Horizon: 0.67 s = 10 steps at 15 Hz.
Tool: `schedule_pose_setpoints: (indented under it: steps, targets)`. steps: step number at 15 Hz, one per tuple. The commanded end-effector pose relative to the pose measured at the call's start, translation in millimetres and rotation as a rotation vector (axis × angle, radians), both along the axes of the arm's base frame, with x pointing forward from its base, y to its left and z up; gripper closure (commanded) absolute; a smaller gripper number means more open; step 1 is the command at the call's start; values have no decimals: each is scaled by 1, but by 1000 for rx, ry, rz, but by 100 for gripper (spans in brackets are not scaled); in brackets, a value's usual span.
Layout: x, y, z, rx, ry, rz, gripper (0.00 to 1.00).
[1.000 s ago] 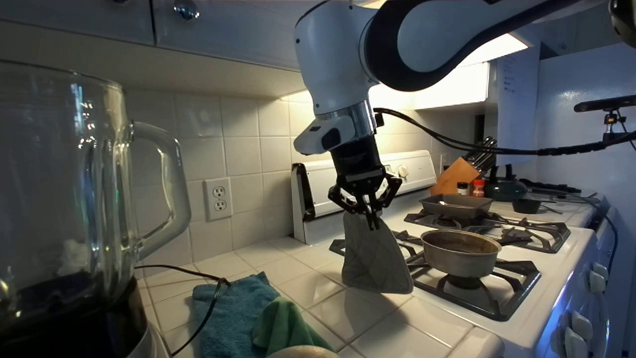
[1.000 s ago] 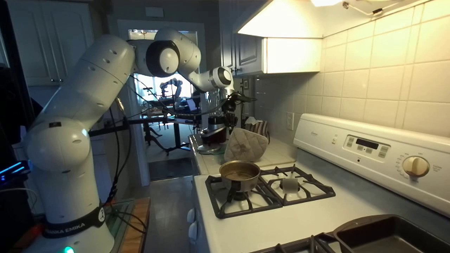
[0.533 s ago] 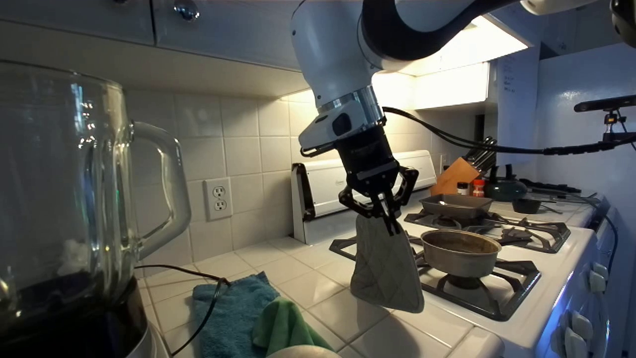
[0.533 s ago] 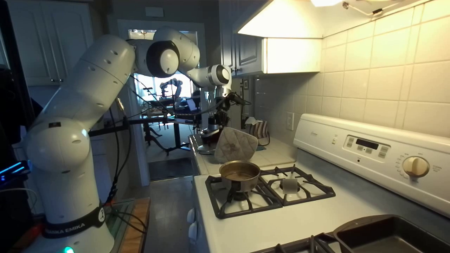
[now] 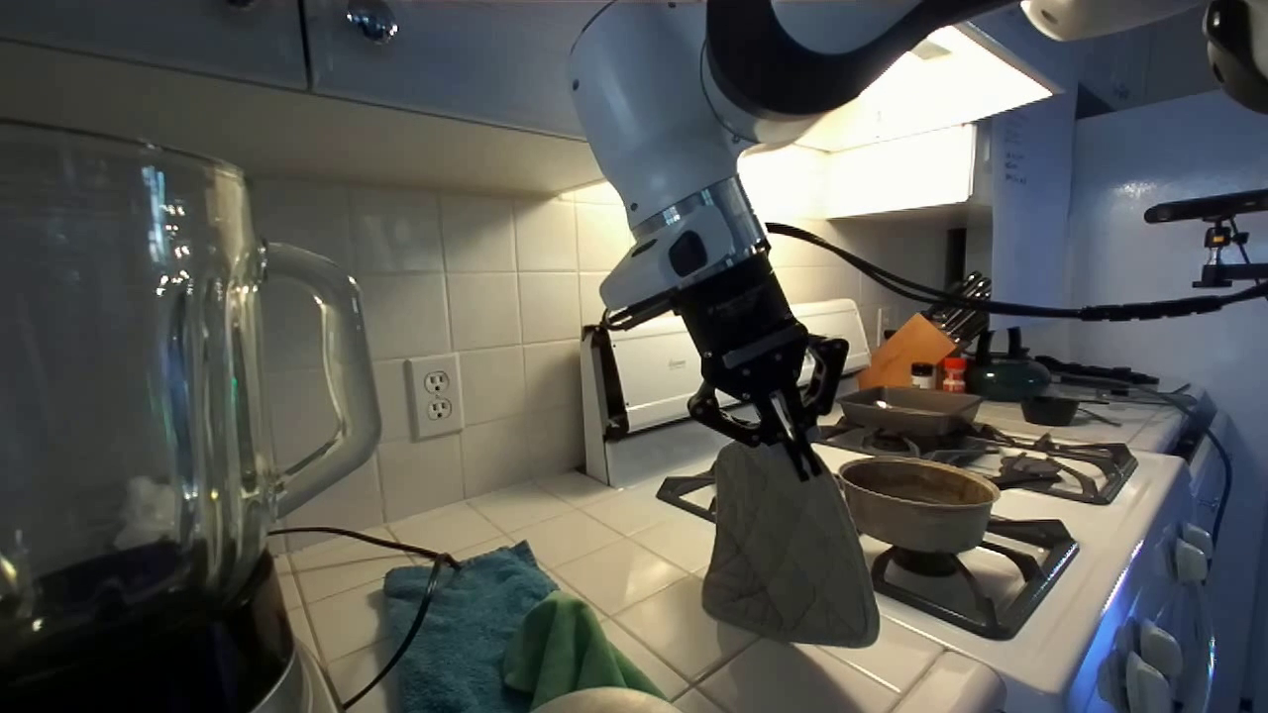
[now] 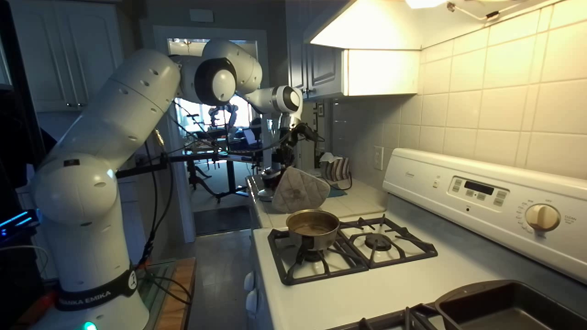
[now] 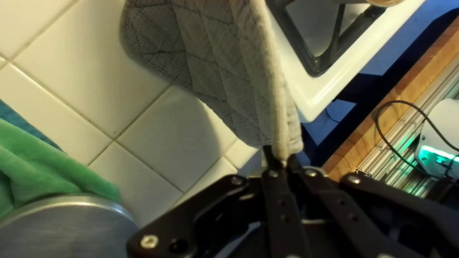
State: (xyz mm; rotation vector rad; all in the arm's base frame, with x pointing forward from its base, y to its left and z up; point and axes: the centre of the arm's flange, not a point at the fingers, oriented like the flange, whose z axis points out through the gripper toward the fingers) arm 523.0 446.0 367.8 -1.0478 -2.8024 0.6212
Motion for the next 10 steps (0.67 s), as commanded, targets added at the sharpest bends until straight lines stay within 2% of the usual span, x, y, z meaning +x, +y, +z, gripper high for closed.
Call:
schedule_pose_setpoints:
  steps: [1,5,8,10]
  targets:
    - [12,10,3,36,54,6,99]
    - [19,14,1,78,62,-26,99]
    - [26,15,0,97,55,-47,93]
    - [29,15,0,104,53,-57,71]
